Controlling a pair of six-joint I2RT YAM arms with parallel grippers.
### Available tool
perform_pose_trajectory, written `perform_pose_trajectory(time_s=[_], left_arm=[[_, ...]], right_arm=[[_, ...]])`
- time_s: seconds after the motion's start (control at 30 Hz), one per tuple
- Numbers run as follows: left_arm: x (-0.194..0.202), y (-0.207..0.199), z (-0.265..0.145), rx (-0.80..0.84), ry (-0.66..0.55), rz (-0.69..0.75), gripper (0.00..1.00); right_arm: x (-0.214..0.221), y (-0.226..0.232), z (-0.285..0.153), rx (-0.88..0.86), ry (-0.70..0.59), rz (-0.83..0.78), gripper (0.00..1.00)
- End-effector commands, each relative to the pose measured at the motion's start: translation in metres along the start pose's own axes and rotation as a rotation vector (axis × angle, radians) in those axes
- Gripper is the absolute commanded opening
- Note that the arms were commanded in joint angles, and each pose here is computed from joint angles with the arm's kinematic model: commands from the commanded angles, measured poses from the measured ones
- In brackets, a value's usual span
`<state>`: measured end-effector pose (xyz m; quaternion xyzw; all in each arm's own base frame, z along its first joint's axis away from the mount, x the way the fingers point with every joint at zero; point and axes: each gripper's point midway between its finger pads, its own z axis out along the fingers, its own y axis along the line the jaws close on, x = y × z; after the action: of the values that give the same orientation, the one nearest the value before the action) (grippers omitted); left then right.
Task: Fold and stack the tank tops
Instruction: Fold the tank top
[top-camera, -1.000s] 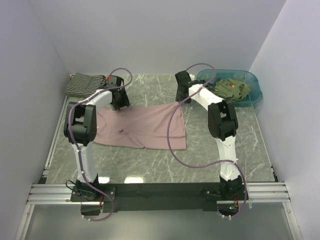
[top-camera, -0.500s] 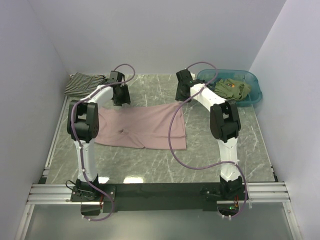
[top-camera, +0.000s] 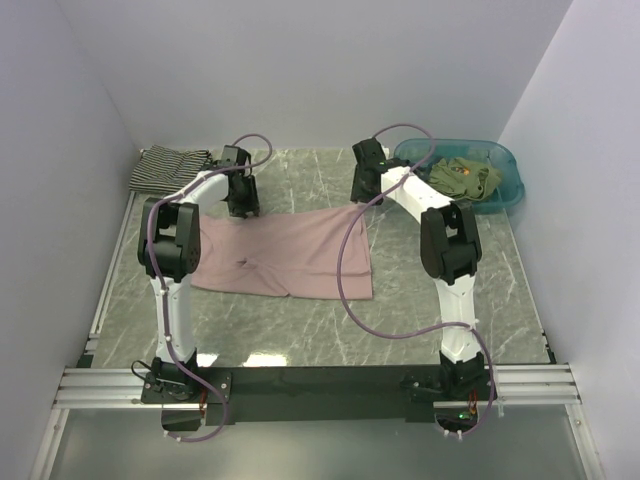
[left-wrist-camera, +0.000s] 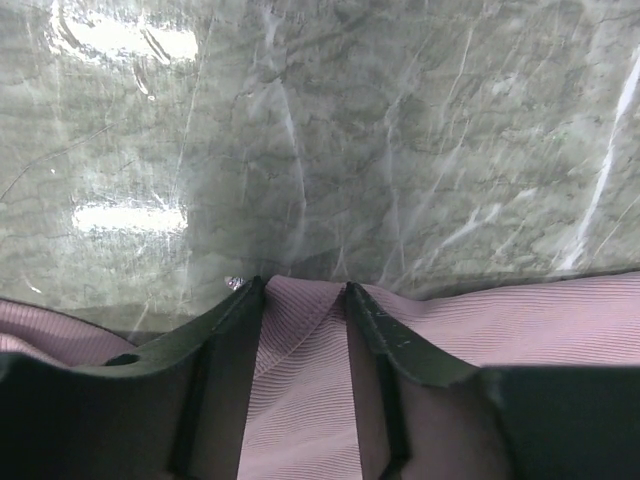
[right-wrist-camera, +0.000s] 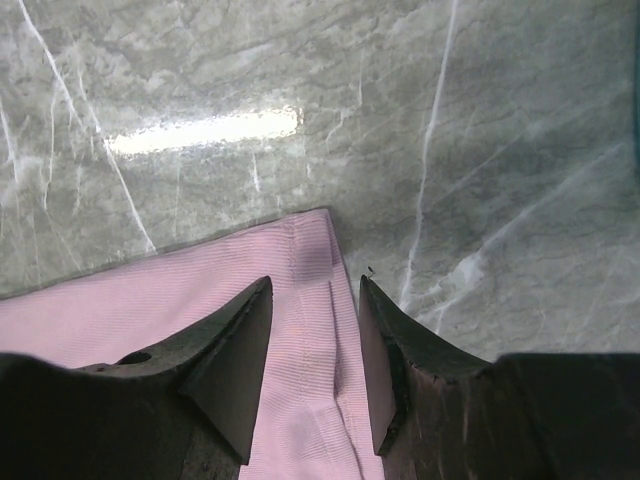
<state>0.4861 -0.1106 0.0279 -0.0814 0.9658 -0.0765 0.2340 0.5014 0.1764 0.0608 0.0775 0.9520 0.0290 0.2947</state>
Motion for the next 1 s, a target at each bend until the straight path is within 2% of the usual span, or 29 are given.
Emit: perform_pose_trajectory(time_s=[0.0,0.2,0.27,0.37,0.5,0.7,0.73,0.8,0.83,0.97], left_arm=[[-0.003,-0.002,0.003,0.009,0.008,0.017,0.44],[0.001,-0.004,0.007,0.023,0.023,0.013,0.34],[-0.001,-0.004,0.006,0.019,0.014,0.009,0.27],[-0.005,-0.004,0.006,0.021,-0.005,0.003,0.13],[-0.014,-0.008,0.002,0.038,-0.062,-0.021,0.01],[-0.037,-0.021,-0.024,0.117,-0.228,-0.084,0.01],[-0.054,-0.028,-0.038,0.149,-0.307,-0.100,0.01],[-0.054,-0.027,-0.044,0.163,-0.344,-0.116,0.01],[-0.067,-0.033,-0.058,0.192,-0.404,-0.123,0.01],[-0.075,-0.037,-0.077,0.233,-0.484,-0.136,0.02]], right_arm=[[-0.007,0.005,0.003,-0.030,-0.003,0.000,0.47],[0.001,0.006,0.018,-0.030,0.028,0.008,0.47],[0.003,0.005,0.022,-0.019,0.033,0.014,0.47],[0.004,0.004,0.028,-0.010,0.030,0.021,0.41],[0.000,-0.001,0.030,0.015,0.012,0.035,0.22],[-0.012,-0.002,0.014,0.003,-0.063,0.068,0.09],[-0.017,-0.002,0.007,-0.007,-0.088,0.078,0.07],[-0.019,-0.003,0.002,-0.016,-0.114,0.087,0.05],[-0.026,-0.003,-0.008,-0.026,-0.141,0.095,0.04],[-0.034,-0.005,-0.027,-0.044,-0.194,0.112,0.01]])
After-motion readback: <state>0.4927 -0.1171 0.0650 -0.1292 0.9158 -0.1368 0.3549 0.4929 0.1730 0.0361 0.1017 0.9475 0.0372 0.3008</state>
